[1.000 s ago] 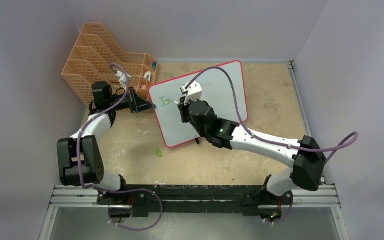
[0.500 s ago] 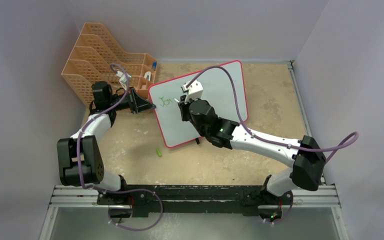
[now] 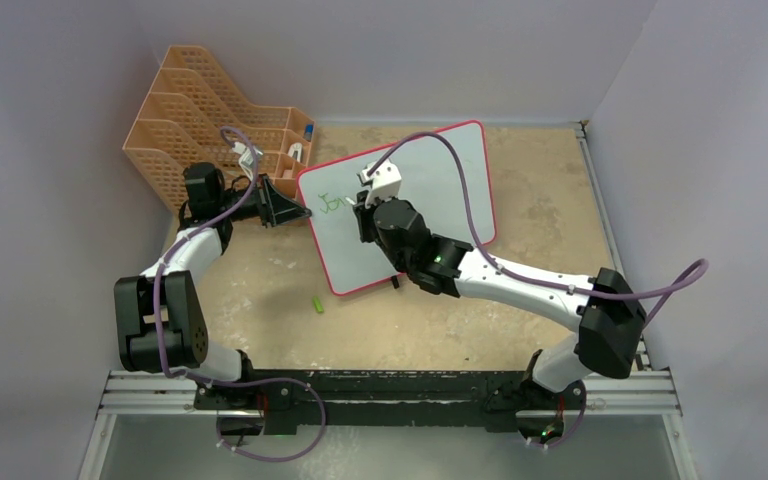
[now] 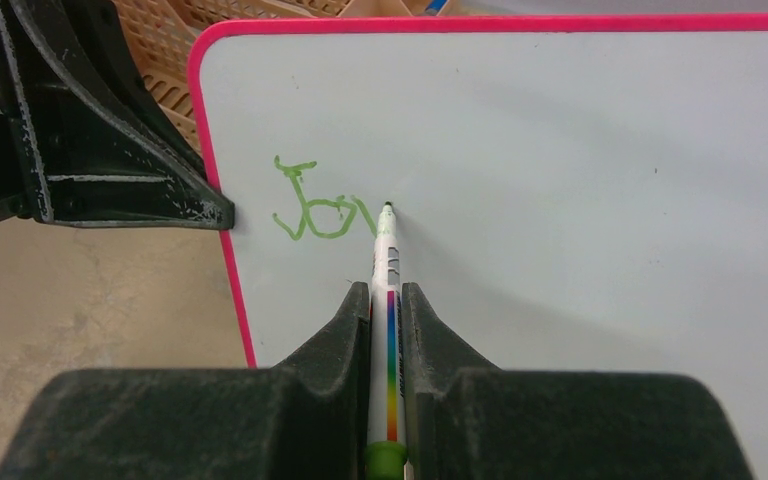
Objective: Write a sentence on the whiteboard
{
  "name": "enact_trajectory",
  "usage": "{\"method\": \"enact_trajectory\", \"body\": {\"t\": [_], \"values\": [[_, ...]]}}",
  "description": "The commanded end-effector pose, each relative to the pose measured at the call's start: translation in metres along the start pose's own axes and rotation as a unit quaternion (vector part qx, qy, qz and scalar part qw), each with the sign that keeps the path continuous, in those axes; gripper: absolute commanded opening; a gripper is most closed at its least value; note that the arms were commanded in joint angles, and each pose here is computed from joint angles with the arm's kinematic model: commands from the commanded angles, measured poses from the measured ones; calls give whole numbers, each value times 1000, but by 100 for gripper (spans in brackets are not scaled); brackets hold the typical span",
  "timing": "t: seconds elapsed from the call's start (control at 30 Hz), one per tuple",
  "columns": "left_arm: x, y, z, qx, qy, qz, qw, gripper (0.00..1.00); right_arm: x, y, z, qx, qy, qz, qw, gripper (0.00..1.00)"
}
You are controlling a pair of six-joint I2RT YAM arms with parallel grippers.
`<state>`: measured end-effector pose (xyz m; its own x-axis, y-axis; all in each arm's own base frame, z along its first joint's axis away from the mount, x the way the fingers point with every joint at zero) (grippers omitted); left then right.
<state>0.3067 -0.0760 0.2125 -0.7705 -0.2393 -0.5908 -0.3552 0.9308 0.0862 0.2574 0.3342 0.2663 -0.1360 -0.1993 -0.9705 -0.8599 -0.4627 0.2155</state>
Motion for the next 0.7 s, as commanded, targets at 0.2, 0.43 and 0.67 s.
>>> {"method": "enact_trajectory", "body": {"t": [0.2,0.43,0.67], "values": [[-7,-3,-13,16,-37,6,999,0,-22,-4,-1,2,-11,-23,1000,0],[-7,-3,-13,15,-37,5,999,0,-16,-1,-1,-1,-8,-10,1000,0],[-6,-3,-14,15,-37,6,999,0,-8,-1,0,-4,-7,2,1000,0]]}}
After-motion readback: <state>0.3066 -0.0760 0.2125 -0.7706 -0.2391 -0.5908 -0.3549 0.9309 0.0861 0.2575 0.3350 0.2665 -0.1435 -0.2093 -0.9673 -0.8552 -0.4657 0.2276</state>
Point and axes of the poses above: each gripper's point midway between its finger pads, its own y axis back along the fingers, its own z axis along the line the jaws close on, x = y × z, the point moved 6 cm from there along y, back along the fingers, and after that the axes turned 12 degrees about y, right-handed, at the moved point
